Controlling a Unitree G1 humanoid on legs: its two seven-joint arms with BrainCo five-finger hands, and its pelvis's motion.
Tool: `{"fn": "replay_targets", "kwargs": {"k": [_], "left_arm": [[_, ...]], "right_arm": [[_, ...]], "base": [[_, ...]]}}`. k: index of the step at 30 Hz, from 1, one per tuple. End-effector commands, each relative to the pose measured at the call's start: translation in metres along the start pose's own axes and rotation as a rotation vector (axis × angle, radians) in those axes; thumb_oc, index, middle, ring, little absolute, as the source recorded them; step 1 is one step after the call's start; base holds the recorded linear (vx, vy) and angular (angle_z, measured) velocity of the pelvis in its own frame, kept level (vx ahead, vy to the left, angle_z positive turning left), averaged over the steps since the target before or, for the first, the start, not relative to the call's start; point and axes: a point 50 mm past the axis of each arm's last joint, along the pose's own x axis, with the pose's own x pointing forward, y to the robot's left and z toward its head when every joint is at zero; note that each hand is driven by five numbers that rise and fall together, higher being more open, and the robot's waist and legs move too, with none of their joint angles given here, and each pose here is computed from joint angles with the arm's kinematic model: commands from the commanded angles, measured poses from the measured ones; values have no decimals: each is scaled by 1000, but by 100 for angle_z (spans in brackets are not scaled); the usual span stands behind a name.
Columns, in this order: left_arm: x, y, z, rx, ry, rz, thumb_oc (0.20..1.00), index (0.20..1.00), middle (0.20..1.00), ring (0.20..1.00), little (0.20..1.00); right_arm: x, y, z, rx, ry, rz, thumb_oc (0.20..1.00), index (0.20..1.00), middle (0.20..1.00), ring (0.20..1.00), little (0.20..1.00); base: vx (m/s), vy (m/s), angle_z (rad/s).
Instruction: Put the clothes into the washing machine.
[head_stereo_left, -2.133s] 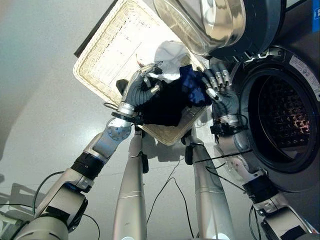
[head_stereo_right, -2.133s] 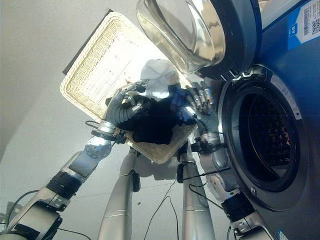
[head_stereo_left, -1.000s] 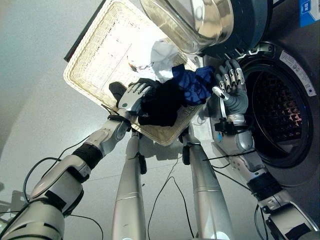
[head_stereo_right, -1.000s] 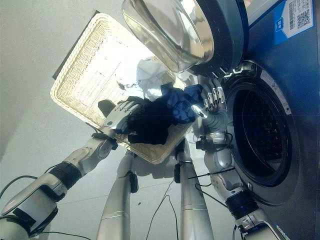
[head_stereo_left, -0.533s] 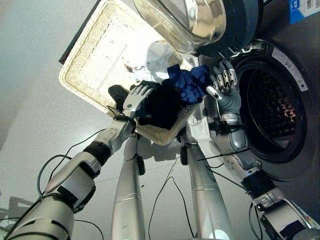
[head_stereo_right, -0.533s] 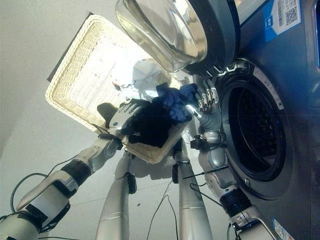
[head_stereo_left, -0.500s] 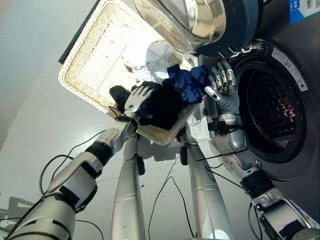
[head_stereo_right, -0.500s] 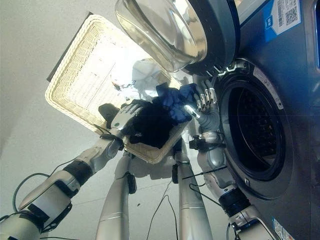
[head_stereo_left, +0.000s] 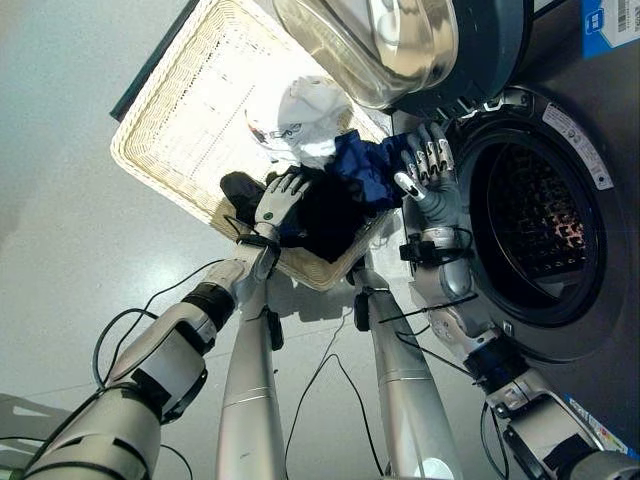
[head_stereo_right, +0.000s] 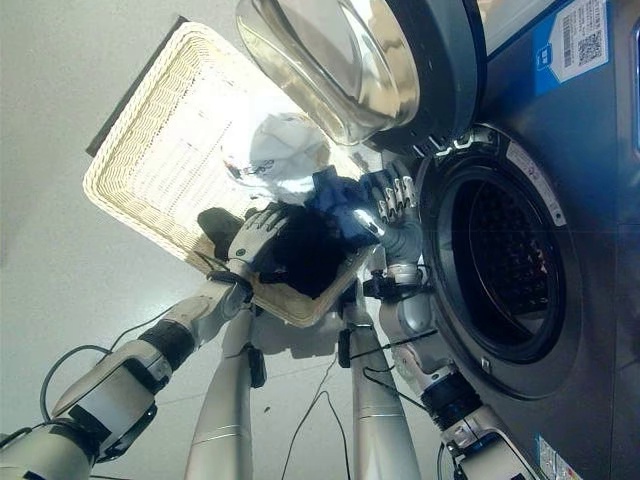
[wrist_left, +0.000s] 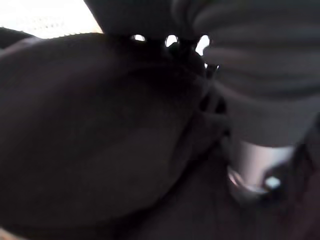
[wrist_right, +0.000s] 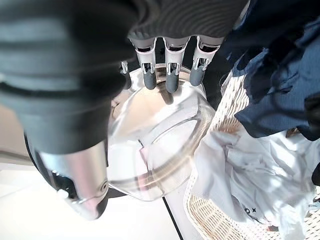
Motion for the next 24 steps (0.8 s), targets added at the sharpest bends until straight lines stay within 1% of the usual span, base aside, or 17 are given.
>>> {"fn": "replay_targets", "kwargs": {"k": [1, 9, 15, 19, 24], "left_arm": [[-2, -23, 22, 88, -68, -140, 200, 200, 200, 200, 200], [0, -23, 21, 77, -42, -141, 200, 200, 200, 200, 200], [-3, -26, 17, 18, 1, -137, 200, 200, 200, 200, 200], [-5, -26, 14, -83, 68, -94, 200, 200, 200, 200, 200], [-7, -20, 6, -347, 198, 40, 200, 200, 200, 200, 200]], "right_arm": [[6, 10, 17, 61, -136, 25, 1000, 1000, 1000, 1000, 1000], [7, 12, 16, 63, -140, 26, 1000, 1000, 1000, 1000, 1000], [6, 12, 16, 67, -141, 23, 1000, 1000, 1000, 1000, 1000], [6, 12, 16, 70, -144, 20, 1000, 1000, 1000, 1000, 1000], [5, 11, 15, 71, -148, 8, 1000, 1000, 1000, 1000, 1000]], "base": [[0, 0, 0], [0, 0, 0], [0, 0, 0], [0, 0, 0], [0, 0, 0]]}}
